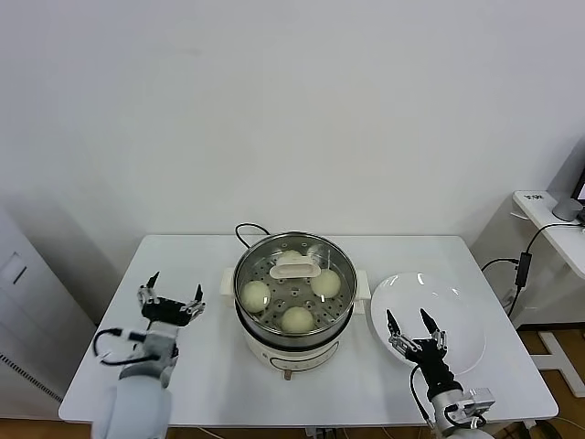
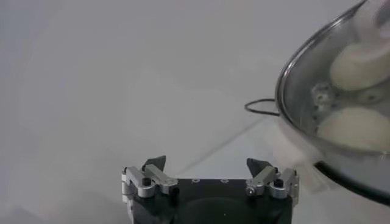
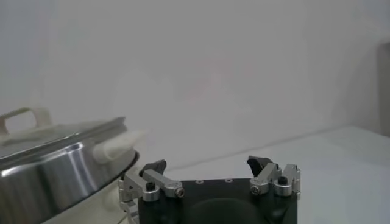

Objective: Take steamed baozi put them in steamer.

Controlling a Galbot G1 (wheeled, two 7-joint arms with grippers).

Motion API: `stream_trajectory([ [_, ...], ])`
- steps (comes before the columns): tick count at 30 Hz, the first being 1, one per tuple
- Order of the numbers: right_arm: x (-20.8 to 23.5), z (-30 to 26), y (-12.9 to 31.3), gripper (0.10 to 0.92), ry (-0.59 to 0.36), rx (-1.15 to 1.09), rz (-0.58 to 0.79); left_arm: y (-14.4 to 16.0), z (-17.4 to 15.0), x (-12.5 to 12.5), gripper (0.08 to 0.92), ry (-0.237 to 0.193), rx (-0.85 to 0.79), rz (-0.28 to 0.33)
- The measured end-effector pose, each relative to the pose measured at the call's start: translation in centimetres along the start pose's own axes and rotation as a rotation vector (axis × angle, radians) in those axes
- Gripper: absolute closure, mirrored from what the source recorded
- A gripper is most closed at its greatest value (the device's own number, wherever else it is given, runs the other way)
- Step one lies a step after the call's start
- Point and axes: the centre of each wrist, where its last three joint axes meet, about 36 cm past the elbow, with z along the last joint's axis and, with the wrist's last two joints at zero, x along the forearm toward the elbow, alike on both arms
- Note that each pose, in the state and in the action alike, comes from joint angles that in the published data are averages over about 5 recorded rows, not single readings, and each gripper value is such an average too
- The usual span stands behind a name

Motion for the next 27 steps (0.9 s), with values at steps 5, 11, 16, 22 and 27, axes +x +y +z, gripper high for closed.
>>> stream_trajectory([
  [5, 0.9, 0.1, 0.5, 0.200, -0.002, 0.005, 0.005, 0.8, 3.0, 1.1, 0.177, -0.076, 0.075, -0.016],
  [11, 2.7, 0.4, 0.9, 0.200, 0.007, 0.006, 0.026, 0.5, 6.0, 3.0, 0.177, -0.123, 0.135, -0.031],
  [16, 4.3, 0.5, 1.4, 0.200, 0.025, 0.005, 0.045, -0.2, 7.8, 4.8, 0.177, -0.123, 0.168, -0.013],
  [22, 6.0, 0.4, 1.9, 0.200, 0.058, 0.015, 0.061, -1.0, 9.1, 7.0, 0.177, -0.097, 0.197, 0.029],
  [27, 7.2, -0.1, 2.3, 0.200, 0.100, 0.035, 0.065, -1.5, 9.6, 8.6, 0.177, -0.063, 0.223, 0.069],
])
